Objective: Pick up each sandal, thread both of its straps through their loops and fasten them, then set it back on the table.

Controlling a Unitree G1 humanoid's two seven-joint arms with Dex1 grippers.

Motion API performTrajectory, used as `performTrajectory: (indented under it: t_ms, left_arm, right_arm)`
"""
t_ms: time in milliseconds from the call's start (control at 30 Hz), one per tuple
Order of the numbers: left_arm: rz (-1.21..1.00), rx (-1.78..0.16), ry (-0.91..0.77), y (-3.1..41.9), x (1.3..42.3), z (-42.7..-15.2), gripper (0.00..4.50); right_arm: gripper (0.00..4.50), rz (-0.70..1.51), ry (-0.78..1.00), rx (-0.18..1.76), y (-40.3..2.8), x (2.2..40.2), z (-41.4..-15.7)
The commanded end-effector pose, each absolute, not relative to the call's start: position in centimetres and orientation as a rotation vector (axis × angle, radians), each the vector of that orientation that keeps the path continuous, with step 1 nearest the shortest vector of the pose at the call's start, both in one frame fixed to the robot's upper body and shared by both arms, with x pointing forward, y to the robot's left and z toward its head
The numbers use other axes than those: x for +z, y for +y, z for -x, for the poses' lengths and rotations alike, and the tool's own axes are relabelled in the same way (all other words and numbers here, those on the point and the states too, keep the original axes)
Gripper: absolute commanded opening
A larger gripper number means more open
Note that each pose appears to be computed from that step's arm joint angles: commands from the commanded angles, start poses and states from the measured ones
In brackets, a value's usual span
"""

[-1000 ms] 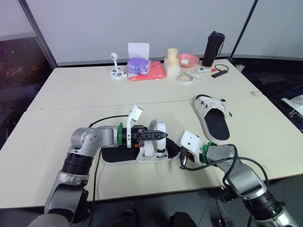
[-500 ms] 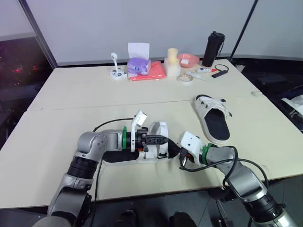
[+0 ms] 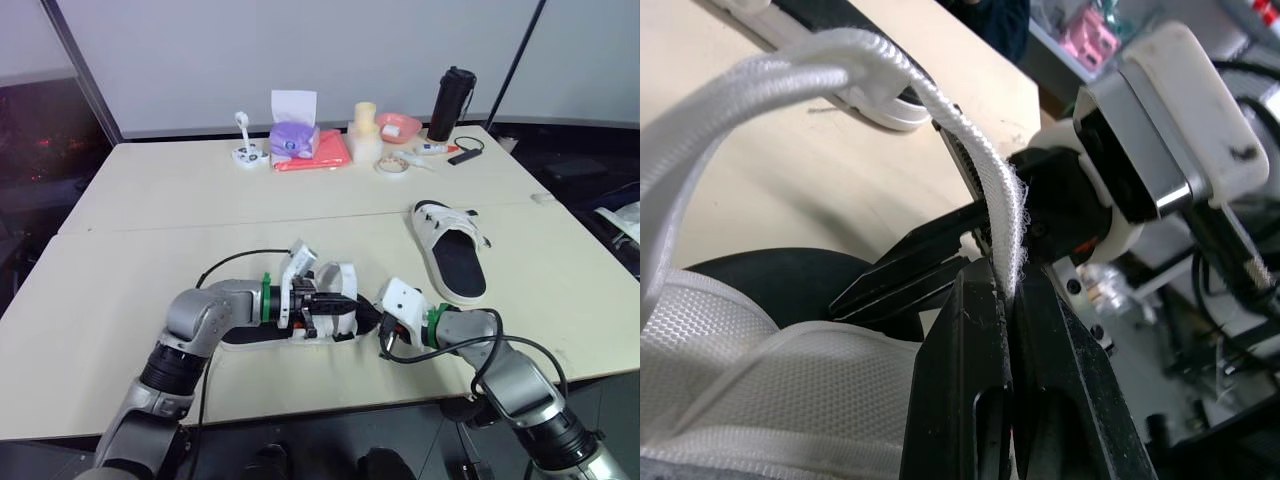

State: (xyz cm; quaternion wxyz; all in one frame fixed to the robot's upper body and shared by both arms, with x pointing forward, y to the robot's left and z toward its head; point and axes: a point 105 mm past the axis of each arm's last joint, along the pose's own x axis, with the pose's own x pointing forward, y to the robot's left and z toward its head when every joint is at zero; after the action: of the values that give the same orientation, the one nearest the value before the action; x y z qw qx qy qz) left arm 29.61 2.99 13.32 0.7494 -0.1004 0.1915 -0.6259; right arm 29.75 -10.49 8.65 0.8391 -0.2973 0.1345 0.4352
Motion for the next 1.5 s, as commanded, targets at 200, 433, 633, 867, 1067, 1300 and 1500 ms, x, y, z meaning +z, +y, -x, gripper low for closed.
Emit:
performTrajectory:
  t_ms: [200,433,633,867,1067,1300,1500]
  left_arm:
    - [0.105,-1.423,0.392,3.7,12.1,-28.8,0.03]
    - [0.043,-1.432,0.341,4.1,11.7,-29.3,0.03]
    - [0.001,-1.515,0.358,4.0,11.0,-27.9,0.03]
    - [-0.091,-1.569,0.376,4.2,9.9,-26.7,0.03]
    - [-0.169,-1.532,0.314,4.1,9.8,-27.4,0.03]
    - [-0.175,-1.495,0.274,4.0,9.8,-28.2,0.03]
    - [-0.174,-1.541,0.321,4.6,9.5,-27.5,0.88]
  right_arm:
    - [0.00,0.614,0.415,0.959,-10.6,5.4,-28.7]
    - [0.00,0.616,0.417,0.957,-10.7,5.4,-28.8]
    - [0.00,0.617,0.421,0.957,-10.8,5.3,-28.7]
    - [0.00,0.616,0.422,0.957,-10.8,5.3,-28.7]
    - [0.00,0.613,0.421,0.961,-10.6,5.3,-28.6]
    - [0.00,0.613,0.417,0.963,-10.5,5.3,-28.7]
    - [0.00,0.618,0.419,0.962,-10.6,5.3,-28.7]
